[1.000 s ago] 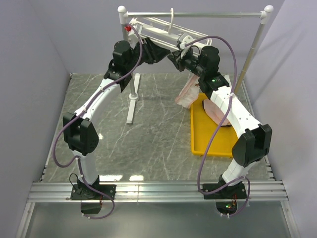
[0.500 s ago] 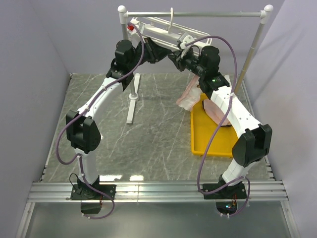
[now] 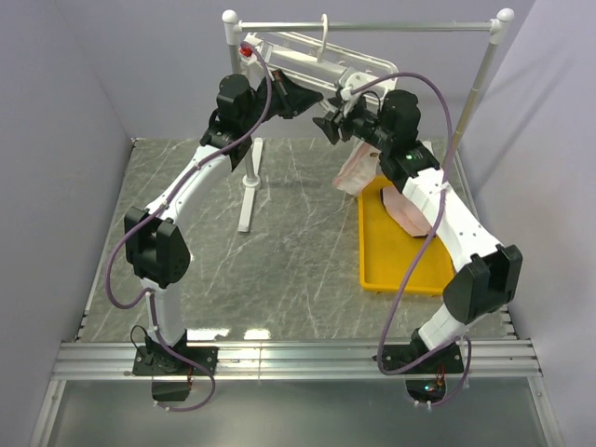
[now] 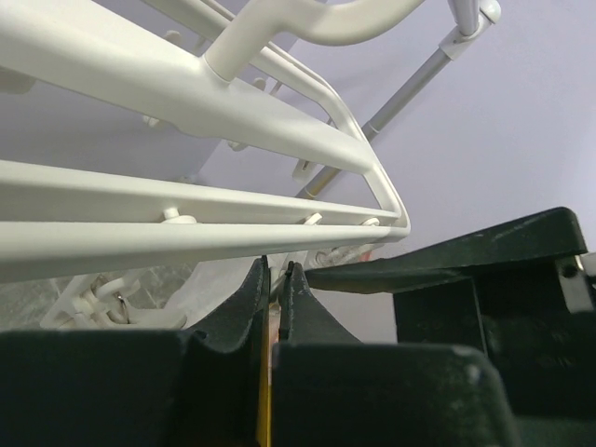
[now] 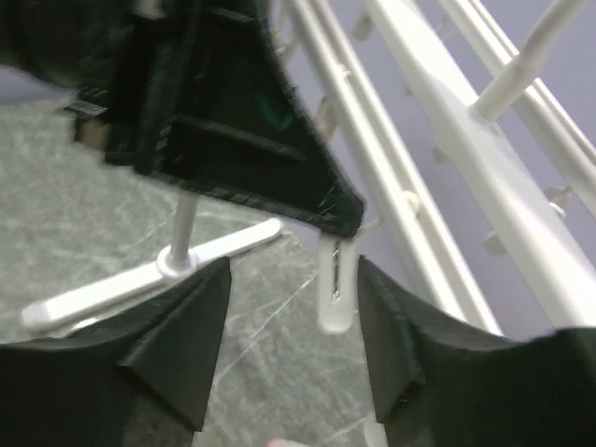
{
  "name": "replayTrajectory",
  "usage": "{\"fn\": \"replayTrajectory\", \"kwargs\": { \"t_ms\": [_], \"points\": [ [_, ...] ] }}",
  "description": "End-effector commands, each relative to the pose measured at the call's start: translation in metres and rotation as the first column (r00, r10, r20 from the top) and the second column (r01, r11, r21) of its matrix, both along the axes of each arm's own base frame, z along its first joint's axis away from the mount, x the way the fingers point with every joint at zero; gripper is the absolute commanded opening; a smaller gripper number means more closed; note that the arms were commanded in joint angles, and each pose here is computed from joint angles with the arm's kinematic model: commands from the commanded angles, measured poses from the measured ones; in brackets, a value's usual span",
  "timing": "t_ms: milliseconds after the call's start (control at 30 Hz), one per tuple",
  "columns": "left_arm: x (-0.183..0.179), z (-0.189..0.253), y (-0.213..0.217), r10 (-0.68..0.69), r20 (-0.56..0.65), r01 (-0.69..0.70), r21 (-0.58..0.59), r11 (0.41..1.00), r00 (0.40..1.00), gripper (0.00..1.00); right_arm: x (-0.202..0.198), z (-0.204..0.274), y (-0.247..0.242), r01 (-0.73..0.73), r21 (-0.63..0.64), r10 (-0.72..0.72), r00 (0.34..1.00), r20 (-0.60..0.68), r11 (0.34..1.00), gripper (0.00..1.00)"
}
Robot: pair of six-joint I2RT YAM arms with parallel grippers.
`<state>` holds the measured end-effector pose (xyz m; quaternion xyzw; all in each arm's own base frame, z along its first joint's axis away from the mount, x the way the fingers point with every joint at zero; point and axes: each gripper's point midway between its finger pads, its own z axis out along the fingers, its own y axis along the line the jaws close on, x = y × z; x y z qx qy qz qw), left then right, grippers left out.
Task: Clip the underwear to the hanger
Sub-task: Open the clamp at the hanger, then clamp the underwear onto the hanger.
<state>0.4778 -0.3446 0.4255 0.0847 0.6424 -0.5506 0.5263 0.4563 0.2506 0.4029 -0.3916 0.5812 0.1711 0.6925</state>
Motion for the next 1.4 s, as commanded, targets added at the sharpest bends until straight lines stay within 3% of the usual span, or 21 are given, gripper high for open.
{"fn": "replayTrajectory", "kwargs": {
  "t_ms": [0, 33, 167, 200, 267, 300, 367, 433, 500, 533, 867, 1067, 1367],
  "points": [
    [0.001, 0.010, -0.002, 0.007, 0.024, -0.007, -0.004, 1.000, 1.000, 0.00, -0.033, 0.021, -0.008, -0.054, -0.028, 0.056, 0.997, 0.048, 0.998, 0.65],
    [0.001, 0.010, -0.002, 0.006, 0.025, -0.006, -0.002, 1.000, 1.000, 0.00, -0.041, 0.019, -0.011, -0.064, -0.064, 0.067, 0.996, 0.050, 0.996, 0.69],
    [0.002, 0.010, -0.001, 0.011, 0.029, -0.012, 0.002, 1.000, 1.000, 0.00, -0.067, -0.006, -0.017, -0.158, -0.185, 0.166, 0.986, 0.024, 0.970, 0.71],
    [0.001, 0.011, 0.000, 0.010, 0.032, -0.011, 0.004, 1.000, 0.999, 0.00, -0.071, -0.008, -0.022, -0.169, -0.252, 0.190, 0.980, 0.062, 0.953, 0.71],
    [0.001, 0.010, 0.000, 0.013, 0.035, -0.013, 0.010, 1.000, 0.999, 0.00, -0.086, -0.028, -0.026, -0.231, -0.335, 0.251, 0.968, 0.014, 0.913, 0.70],
    [0.000, 0.012, 0.001, 0.013, 0.039, -0.014, 0.008, 1.000, 0.999, 0.00, -0.093, -0.046, -0.032, -0.263, -0.423, 0.284, 0.959, -0.013, 0.867, 0.70],
    [-0.001, 0.010, 0.000, 0.009, 0.038, -0.010, 0.012, 1.000, 0.999, 0.00, -0.100, -0.049, -0.036, -0.292, -0.508, 0.330, 0.944, -0.017, 0.810, 0.68],
    [-0.001, 0.011, 0.001, 0.010, 0.043, -0.010, 0.013, 1.000, 0.999, 0.00, -0.105, -0.077, -0.042, -0.357, -0.594, 0.361, 0.925, -0.118, 0.721, 0.67],
    [-0.002, 0.012, 0.001, 0.008, 0.046, -0.009, 0.015, 1.000, 0.999, 0.00, -0.095, -0.080, -0.042, -0.374, -0.646, 0.378, 0.915, -0.140, 0.665, 0.65],
    [-0.002, 0.013, 0.002, 0.008, 0.049, -0.009, 0.012, 1.000, 0.999, 0.00, -0.102, -0.091, -0.048, -0.412, -0.661, 0.372, 0.904, -0.210, 0.627, 0.65],
    [-0.004, 0.014, 0.001, 0.002, 0.054, -0.002, 0.015, 1.000, 0.999, 0.00, -0.097, -0.143, -0.056, -0.472, -0.804, 0.391, 0.860, -0.328, 0.361, 0.65],
    [-0.004, 0.013, 0.001, 0.000, 0.053, -0.001, 0.016, 1.000, 0.999, 0.00, -0.079, -0.151, -0.047, -0.400, -0.846, 0.377, 0.888, -0.263, 0.351, 0.65],
    [-0.004, 0.016, 0.003, 0.015, 0.062, -0.016, 0.014, 1.000, 0.998, 0.00, -0.059, -0.169, -0.060, -0.331, -0.917, 0.316, 0.914, -0.253, 0.223, 0.66]
  ]
}}
